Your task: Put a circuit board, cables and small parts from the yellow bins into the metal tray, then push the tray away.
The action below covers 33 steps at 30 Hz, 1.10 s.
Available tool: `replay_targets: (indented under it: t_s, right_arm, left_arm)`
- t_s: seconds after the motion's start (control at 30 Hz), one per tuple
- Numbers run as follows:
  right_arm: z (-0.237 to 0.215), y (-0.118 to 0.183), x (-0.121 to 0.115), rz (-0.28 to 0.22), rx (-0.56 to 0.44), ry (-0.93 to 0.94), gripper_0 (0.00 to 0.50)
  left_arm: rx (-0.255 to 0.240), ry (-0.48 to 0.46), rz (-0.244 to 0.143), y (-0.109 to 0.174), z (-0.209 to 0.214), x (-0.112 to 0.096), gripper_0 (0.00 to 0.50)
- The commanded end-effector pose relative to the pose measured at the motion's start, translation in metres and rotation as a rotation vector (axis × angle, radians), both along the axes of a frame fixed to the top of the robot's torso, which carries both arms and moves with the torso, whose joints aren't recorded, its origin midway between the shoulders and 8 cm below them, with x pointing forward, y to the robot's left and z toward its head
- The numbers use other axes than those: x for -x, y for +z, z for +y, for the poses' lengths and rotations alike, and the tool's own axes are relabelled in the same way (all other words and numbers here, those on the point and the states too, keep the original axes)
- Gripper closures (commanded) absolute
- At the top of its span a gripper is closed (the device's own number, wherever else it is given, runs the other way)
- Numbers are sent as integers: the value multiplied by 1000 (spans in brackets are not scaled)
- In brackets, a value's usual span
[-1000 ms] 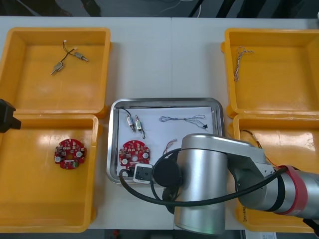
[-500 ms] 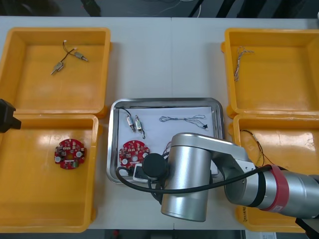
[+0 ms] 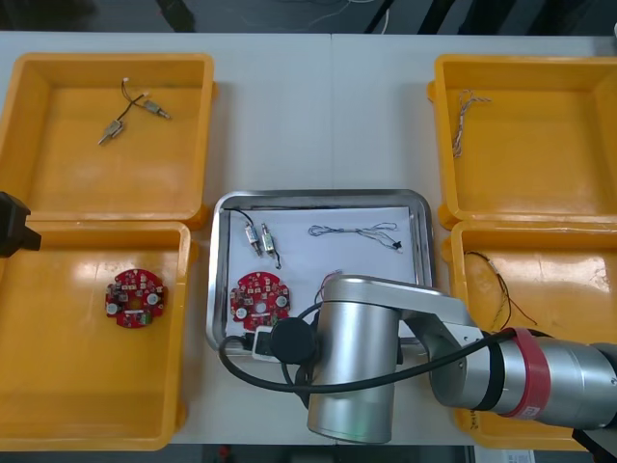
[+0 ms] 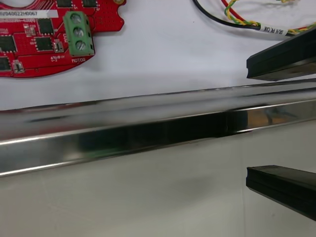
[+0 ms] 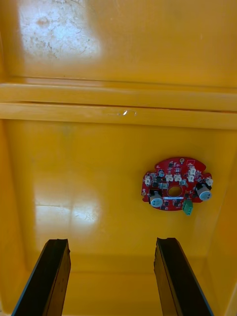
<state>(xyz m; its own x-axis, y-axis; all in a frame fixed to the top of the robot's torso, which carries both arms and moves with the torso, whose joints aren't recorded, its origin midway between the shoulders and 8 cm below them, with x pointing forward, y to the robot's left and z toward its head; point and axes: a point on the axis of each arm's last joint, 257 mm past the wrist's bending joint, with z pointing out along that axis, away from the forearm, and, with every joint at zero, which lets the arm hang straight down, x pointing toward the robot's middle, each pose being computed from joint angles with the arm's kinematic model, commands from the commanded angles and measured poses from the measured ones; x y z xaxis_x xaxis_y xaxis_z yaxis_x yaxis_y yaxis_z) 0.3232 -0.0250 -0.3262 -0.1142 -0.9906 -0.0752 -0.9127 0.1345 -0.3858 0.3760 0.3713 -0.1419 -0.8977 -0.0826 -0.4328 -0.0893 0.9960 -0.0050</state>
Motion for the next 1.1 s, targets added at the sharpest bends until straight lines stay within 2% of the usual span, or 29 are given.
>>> replay_targets:
  t_s: [0.03, 0.13, 0.47, 0.57, 1.1]
  right_arm:
    - [28, 0, 14, -14, -28, 93, 0]
    - [32, -2, 15, -36, -27, 109, 0]
    - [32, -8, 12, -49, -42, 117, 0]
    - [31, -10, 8, -68, -46, 120, 0]
    - [3, -18, -4, -76, -3, 92, 0]
  left_arm:
    - [-50, -50, -22, 10, 8, 3, 0]
    - [-50, -50, -22, 10, 8, 3, 0]
    - [-50, -50, -22, 10, 8, 3, 0]
    - [-50, -50, -22, 10, 8, 3, 0]
    - [-50, -50, -22, 10, 8, 3, 0]
